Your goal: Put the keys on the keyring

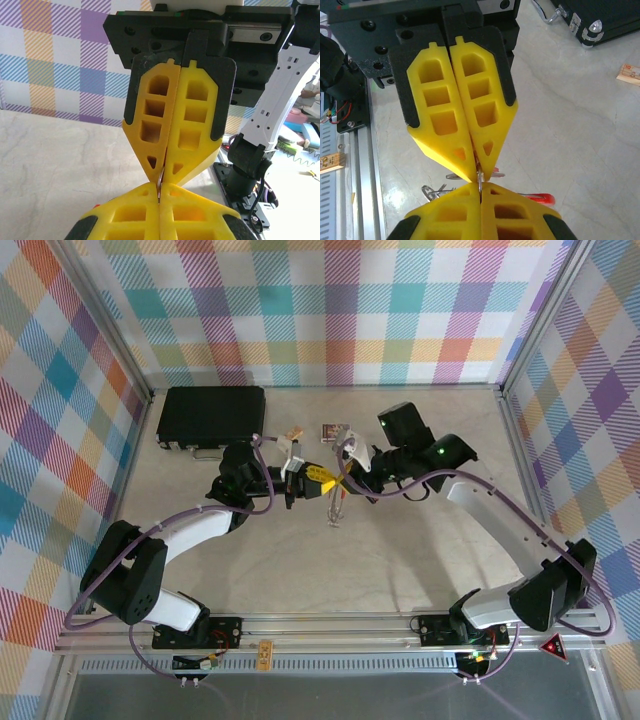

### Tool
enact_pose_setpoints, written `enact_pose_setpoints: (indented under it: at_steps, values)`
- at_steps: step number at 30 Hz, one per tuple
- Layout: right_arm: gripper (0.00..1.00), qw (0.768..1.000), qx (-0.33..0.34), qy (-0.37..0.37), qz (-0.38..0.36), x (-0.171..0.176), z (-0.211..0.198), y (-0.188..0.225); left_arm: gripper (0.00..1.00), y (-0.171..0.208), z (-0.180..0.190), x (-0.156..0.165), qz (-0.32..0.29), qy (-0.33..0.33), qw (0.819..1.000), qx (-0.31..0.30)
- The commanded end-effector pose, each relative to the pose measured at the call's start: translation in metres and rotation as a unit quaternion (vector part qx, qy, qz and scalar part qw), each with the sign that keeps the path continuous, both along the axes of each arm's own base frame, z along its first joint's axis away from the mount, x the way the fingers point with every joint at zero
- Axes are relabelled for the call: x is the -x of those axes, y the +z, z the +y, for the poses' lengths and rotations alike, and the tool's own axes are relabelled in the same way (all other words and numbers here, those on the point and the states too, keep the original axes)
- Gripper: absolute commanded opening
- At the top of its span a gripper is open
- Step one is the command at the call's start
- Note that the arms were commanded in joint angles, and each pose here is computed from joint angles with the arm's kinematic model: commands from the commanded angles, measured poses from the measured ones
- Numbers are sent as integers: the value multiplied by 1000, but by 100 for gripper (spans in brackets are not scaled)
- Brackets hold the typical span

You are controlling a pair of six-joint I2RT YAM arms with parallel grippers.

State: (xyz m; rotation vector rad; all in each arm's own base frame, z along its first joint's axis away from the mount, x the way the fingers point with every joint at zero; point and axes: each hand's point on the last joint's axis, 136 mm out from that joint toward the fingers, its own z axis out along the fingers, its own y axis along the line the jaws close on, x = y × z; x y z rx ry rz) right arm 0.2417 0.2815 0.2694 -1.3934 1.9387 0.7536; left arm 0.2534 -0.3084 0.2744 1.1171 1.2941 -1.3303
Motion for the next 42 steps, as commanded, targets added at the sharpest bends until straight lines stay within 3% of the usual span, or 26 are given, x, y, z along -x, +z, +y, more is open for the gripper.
enact_pose_setpoints:
  at_steps: [1,11,14,17,24,42]
  values:
    - [0,999,-30,1,-13,6,2,8,15,17,4,5,-17,0,1000,19]
    - [0,980,-162,-29,-112,-3,7,37,19,55,16,1,8,-1,994,106]
    - [0,968,-197,-51,-147,-9,3,52,20,55,12,-2,40,-19,994,100]
    - [0,959,-221,-57,-167,-9,0,62,24,50,14,-3,30,-3,994,103]
    - [0,952,-240,-64,-182,-10,-1,71,33,57,19,-1,10,17,993,114]
    - [0,956,-243,-26,-160,9,1,67,24,65,13,-1,3,7,993,118]
